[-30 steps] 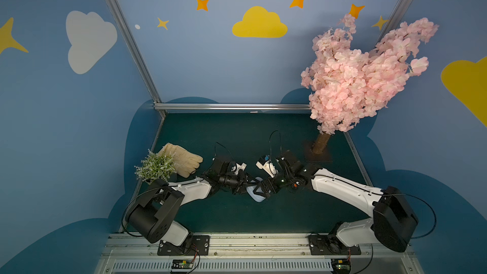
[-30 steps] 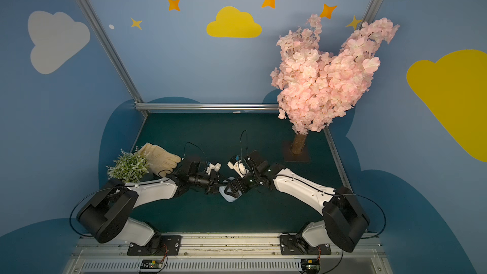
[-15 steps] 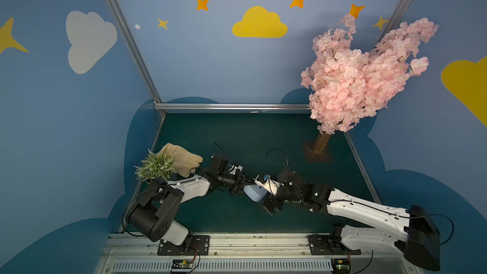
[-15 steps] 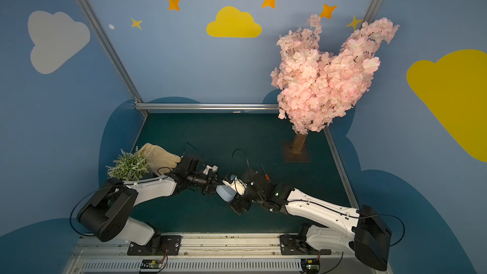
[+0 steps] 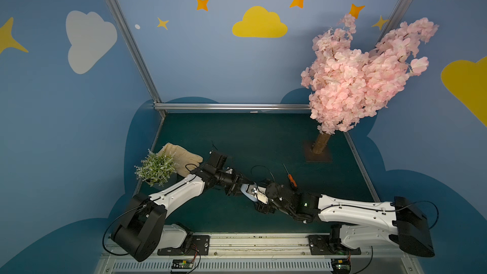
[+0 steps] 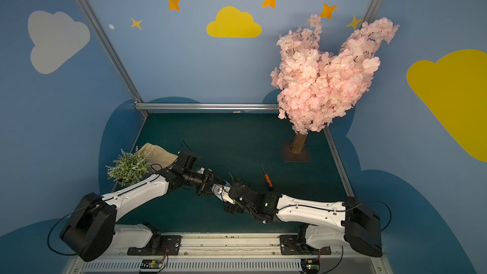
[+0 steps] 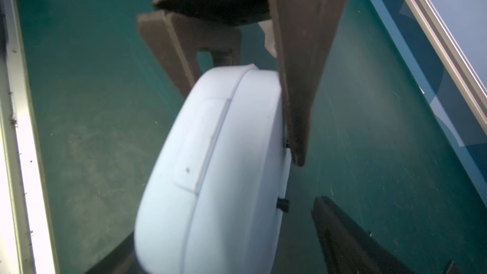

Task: Remove the battery from the alarm
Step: Adjust the alarm at the center of the board.

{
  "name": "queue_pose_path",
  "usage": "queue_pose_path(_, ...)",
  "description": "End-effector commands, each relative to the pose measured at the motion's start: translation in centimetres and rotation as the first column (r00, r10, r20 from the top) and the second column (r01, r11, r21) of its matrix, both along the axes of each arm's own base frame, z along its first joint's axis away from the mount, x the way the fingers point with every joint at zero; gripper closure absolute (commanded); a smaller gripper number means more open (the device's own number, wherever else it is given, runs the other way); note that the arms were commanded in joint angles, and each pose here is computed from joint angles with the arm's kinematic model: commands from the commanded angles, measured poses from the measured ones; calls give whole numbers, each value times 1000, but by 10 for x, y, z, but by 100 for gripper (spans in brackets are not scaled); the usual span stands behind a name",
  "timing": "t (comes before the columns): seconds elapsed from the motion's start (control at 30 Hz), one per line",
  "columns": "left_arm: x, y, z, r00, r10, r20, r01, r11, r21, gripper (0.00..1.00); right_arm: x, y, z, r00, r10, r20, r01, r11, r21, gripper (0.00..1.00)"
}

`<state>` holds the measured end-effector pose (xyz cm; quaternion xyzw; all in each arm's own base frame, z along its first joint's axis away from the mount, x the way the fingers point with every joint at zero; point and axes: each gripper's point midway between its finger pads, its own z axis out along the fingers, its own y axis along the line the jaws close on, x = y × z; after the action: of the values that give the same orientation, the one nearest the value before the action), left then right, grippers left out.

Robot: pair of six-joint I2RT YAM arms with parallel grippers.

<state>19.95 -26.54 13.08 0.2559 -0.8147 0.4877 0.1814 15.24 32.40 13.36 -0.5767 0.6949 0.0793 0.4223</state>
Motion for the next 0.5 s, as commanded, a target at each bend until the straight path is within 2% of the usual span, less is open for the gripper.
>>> queue_pose_path(0.0, -6, 3, -1, 996, 26, -80, -26, 1000, 11, 79, 10, 9, 15, 997, -34, 64, 31, 998, 52, 24)
queue_pose_path(0.1, -8, 3, -5, 993, 35, -114, -33, 999, 18, 78, 9, 12, 13, 998, -32, 56, 29, 998, 57, 36)
queue_pose_path(0.17, -8, 4, -9, 991, 42, -129, -39, 999, 27, 76, 8, 13, 11, 998, -31, 48, 28, 998, 57, 39)
queue_pose_path(0.27, -9, 5, -12, 988, 53, -146, -47, 998, 41, 74, 8, 12, 8, 999, -42, 31, 41, 998, 44, 53)
queue_pose_path(0.3, -8, 5, -14, 987, 56, -149, -49, 998, 47, 70, 8, 12, 8, 999, -47, 26, 46, 998, 43, 57)
queue_pose_path(0.37, -8, 6, -15, 988, 60, -146, -52, 997, 55, 53, 7, 11, 6, 998, -59, 3, 59, 997, 48, 63)
queue_pose_path(0.47, -6, 11, -16, 989, 75, -130, -64, 994, 90, 18, 8, 7, 4, 995, -81, -57, 85, 994, 71, 63)
